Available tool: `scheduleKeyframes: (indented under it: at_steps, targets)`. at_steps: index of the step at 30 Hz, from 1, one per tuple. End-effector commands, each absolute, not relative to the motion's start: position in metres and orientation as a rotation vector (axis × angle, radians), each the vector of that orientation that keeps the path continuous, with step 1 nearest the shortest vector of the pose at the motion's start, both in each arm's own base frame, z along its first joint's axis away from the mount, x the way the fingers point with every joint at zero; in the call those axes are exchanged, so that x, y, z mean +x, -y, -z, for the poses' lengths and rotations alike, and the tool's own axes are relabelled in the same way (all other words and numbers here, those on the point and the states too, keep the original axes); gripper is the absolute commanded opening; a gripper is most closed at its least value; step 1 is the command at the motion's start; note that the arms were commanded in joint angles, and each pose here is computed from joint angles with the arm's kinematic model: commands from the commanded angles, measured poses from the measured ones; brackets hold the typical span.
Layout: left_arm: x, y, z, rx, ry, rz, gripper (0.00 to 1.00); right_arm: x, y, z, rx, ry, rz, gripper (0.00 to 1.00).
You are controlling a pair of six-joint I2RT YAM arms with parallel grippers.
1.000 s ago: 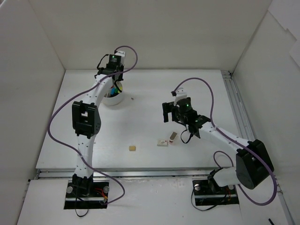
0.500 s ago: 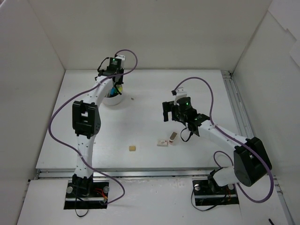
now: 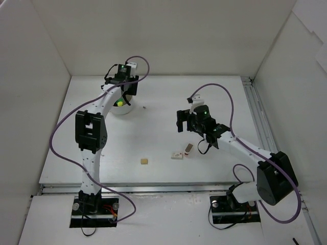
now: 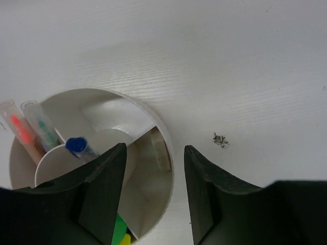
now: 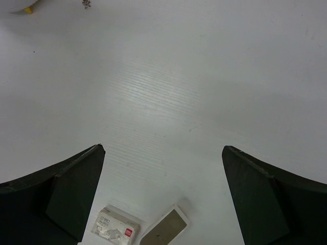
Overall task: Sort the stationery into containers
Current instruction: Pick up the stationery from the center of the board.
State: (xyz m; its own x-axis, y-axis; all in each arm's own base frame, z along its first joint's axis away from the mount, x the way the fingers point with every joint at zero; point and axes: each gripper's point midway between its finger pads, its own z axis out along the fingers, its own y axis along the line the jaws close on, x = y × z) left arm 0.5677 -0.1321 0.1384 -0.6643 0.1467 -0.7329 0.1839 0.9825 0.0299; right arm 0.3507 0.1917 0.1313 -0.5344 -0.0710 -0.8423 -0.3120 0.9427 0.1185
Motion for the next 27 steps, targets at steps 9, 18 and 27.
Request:
scheduleKeyframes:
  at_steps: [9, 18, 27]
  targets:
    - [0.524, 0.132, -0.253, 0.211, -2.103, 0.185, 0.49, 0.334, -0.226, -0.163, -0.418, -2.03, -0.405, 0.98]
    - [0.411, 0.168, -0.245, 0.231, -2.132, 0.343, 1.0, 0.303, -0.269, -0.13, -0.495, -2.133, -0.372, 0.98]
    - [0.283, 0.193, -0.157, 0.156, -2.309, 0.494, 1.0, 0.287, -0.217, -0.113, -0.166, -2.2, -0.302, 0.98]
